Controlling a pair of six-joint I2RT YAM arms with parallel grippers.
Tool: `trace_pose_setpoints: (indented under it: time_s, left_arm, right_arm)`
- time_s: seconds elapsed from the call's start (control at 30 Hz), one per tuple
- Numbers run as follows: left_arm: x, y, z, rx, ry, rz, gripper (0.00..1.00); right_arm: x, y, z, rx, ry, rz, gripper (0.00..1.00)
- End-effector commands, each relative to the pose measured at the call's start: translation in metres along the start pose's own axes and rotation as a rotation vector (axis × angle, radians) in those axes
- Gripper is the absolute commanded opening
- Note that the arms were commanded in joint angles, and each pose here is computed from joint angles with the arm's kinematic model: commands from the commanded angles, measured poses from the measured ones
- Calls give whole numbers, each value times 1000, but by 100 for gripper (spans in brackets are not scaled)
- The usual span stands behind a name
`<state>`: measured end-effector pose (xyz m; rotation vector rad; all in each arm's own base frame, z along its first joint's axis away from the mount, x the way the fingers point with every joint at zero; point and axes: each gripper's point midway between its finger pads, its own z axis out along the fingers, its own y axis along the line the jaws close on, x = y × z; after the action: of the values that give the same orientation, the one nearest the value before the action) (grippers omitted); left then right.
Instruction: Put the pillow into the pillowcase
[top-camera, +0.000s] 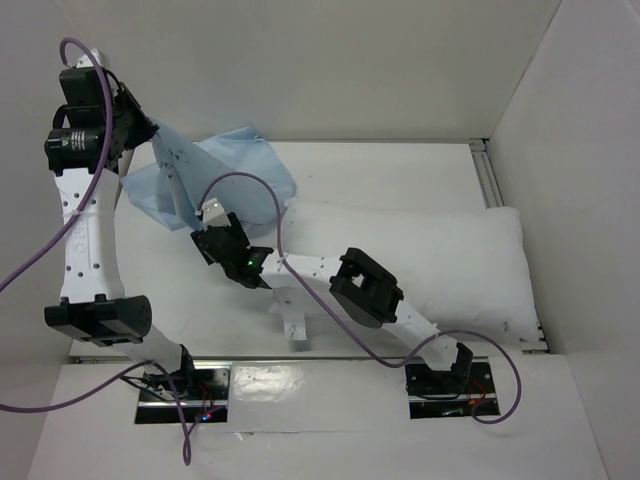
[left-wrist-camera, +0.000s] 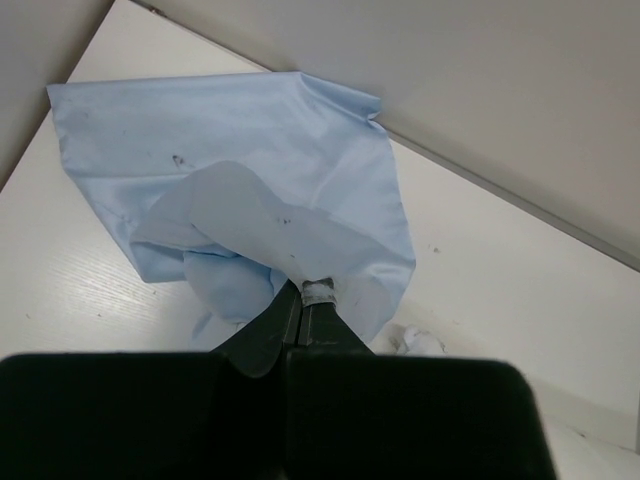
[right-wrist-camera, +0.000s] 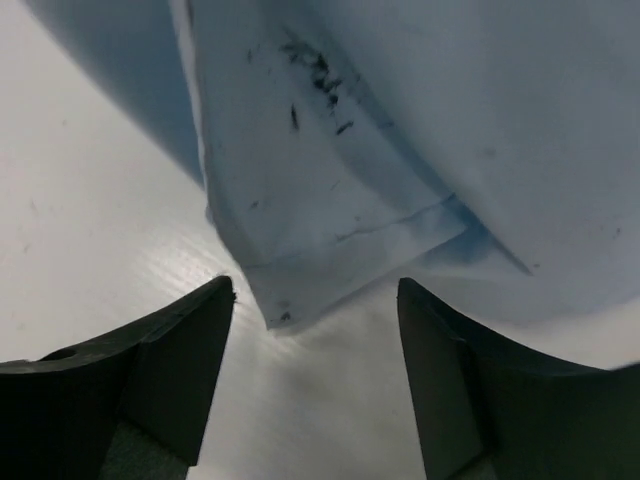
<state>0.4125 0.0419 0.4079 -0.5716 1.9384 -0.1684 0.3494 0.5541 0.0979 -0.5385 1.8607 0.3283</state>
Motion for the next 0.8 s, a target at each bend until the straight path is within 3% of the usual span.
trace_pose_setpoints:
  time_s: [0.0,0.17,0.2,0.33,0.4,0.47,0.5,0.53,0.67,0.77]
  left_arm:
    - [-17,-5,-21,32,-72,16,0]
    - [-17,-4,-23,24,-77,15,0]
    - [-17,-4,-23,24,-77,15,0]
    - [-20,-2,-27,18,-90,24,0]
    - [-14,2,-23,2,-76,24,0]
    - [-10,4,-20,-4,-63,25,0]
    - [-6,8,-17,-21,-54,25,0]
    - [-6,8,-21,-21,-55,25,0]
    - [6,16,-24,-42,-34,35,0]
    - [29,27,-18,-76,13,51,0]
  right_arm:
    - [-53,-1,9,101,-157,108,68]
    - [-61,-20,21,137,-182,166,38]
    - [-66,-26,24,138,-190,192,23]
    - [-61,-38,18,154,-160,191,0]
    - [-88,-53,-8,170,-196,216,0]
    - [-70,-75,-25,204,-173,210,0]
    - [-101,-84,-50,194,-214,254,0]
    - [-80,-109,-54,234,-162,245,0]
    - [-109,-170,-109,234,-170,305,0]
    - [-101,-204,-123,223,-109,293,0]
